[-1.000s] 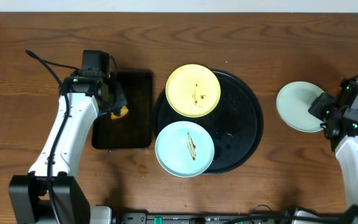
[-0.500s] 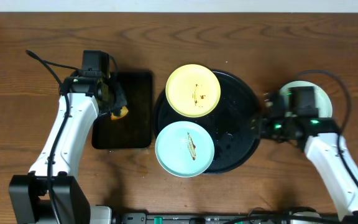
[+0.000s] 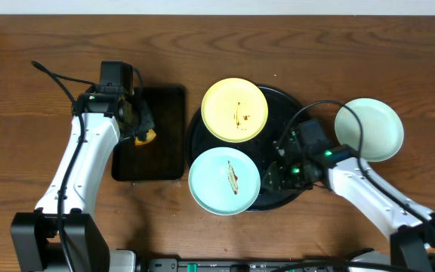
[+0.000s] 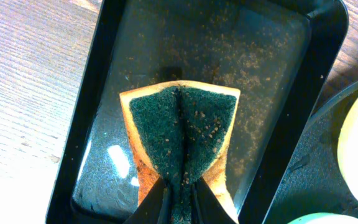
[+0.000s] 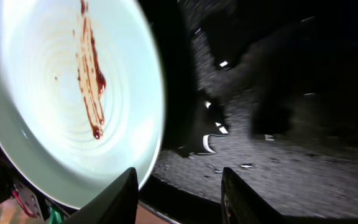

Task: Clean dirty plates on tray and stack at the side
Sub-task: 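Move the right gripper to grip the lower pale green plate rim, then scrub the lower pale green plate with the sponge in the left gripper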

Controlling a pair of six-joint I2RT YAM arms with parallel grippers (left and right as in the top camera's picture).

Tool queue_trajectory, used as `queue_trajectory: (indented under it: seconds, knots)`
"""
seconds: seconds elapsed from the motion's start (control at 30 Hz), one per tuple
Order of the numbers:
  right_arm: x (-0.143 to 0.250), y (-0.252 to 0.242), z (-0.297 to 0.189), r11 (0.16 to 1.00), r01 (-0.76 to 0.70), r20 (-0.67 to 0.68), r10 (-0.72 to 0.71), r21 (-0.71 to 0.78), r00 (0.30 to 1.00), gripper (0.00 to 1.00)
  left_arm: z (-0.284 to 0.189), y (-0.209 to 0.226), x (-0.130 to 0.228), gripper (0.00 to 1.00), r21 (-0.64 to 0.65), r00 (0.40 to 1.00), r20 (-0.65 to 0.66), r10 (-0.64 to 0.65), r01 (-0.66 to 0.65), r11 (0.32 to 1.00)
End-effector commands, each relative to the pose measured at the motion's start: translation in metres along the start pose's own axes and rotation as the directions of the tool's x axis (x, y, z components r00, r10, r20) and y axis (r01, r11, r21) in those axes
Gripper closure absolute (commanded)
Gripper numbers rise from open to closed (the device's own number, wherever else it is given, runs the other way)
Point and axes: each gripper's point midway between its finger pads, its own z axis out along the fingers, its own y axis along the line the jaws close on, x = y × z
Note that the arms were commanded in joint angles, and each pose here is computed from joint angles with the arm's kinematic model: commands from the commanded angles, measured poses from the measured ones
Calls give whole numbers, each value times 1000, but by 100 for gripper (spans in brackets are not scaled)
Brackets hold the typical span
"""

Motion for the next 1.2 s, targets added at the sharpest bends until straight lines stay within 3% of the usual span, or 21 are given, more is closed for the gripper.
queue_trajectory:
  seconds: [0.0,0.13,0.4,0.5,0.83,1.17]
  knots:
    - [11,3,14,998,-69,-51,70,7,996,59,4,2,3,88,-9,1000,-15,6,-6,1000]
    - [17,6,23,997,-73,-81,74,17,994,61,4,2,3,89,-9,1000,-15,6,-6,1000]
    - [-7,-27,19,981,-78,43,72,179,997,86,4,3,3,88,-10,1000,-18,6,-6,1000]
    - [-17,-37,15,973,-97,89,79,207,993,91,4,3,4,89,-11,1000,-22,6,-6,1000]
    - [-40,-77,-4,938,-170,198,113,302,974,98,4,2,9,89,-10,999,-40,11,-11,1000]
    - [-46,-91,-13,932,-143,209,75,333,975,99,-3,-55,32,92,249,989,-129,73,-39,968]
